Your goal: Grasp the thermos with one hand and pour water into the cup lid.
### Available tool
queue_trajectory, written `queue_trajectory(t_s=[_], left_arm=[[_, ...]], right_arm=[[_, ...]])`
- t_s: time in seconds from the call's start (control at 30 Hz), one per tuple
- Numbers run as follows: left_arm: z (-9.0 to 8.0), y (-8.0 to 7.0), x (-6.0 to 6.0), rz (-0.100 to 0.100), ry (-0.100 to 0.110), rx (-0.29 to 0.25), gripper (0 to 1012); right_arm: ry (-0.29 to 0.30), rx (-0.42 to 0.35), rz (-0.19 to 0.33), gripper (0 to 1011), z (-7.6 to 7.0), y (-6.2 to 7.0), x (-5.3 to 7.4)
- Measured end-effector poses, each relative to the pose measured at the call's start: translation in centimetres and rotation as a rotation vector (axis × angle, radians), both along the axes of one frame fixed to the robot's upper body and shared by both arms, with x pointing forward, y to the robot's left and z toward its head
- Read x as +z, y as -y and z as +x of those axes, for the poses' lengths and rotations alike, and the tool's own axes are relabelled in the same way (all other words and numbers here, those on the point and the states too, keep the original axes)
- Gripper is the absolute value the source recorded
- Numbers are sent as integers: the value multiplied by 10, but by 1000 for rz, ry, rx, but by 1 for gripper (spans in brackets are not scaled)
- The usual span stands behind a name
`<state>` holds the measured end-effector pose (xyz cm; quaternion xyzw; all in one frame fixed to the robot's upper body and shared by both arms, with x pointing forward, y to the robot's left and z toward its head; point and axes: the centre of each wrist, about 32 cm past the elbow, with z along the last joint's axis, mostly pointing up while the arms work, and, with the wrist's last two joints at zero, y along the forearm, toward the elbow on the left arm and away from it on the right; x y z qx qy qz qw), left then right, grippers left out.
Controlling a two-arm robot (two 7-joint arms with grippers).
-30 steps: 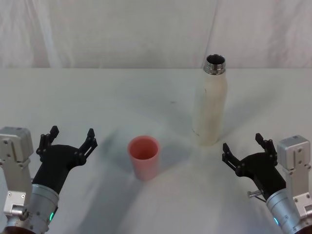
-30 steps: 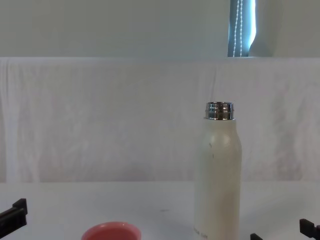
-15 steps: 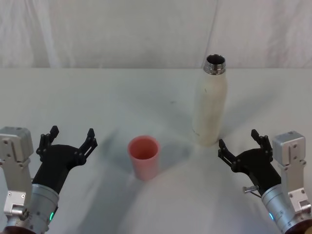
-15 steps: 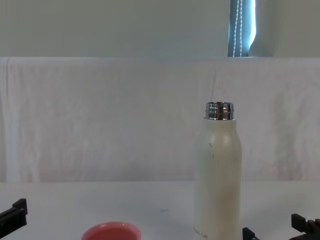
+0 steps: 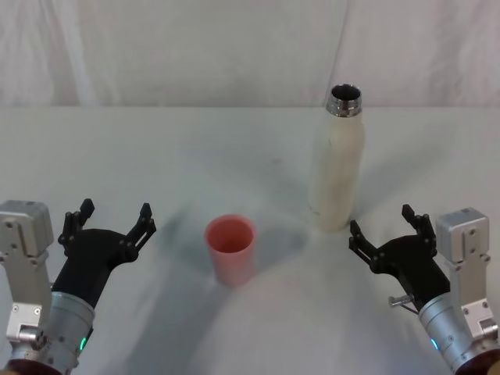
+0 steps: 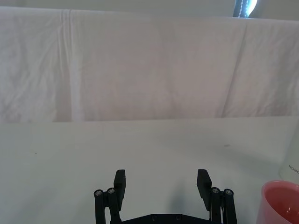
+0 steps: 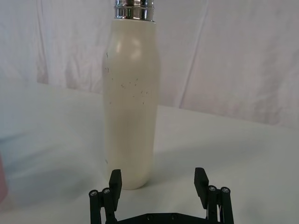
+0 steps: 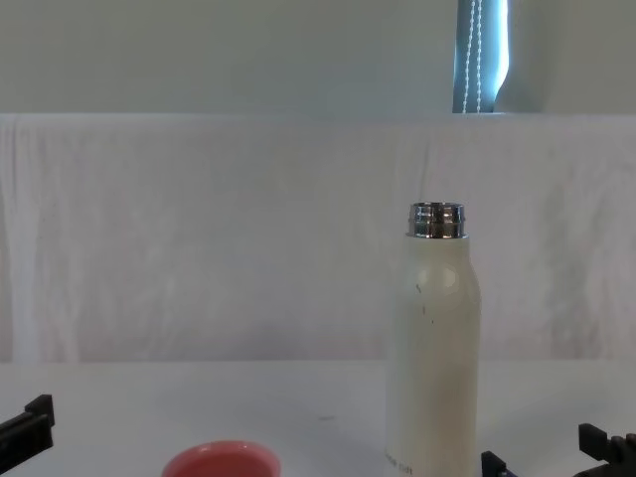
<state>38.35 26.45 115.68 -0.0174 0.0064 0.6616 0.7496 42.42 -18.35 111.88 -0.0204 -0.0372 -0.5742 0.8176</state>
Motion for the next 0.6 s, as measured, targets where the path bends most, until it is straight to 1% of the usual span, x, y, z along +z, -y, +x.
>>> queue_trajectory(t_s=[0.3, 0.6], left_arm=[[0, 0, 0, 0, 0, 0, 1001], [0, 0, 0, 0, 0, 0, 1001]], right_arm=[[4, -5, -5, 1001, -2, 4, 1], [9, -5, -2, 1001, -2, 5, 2]])
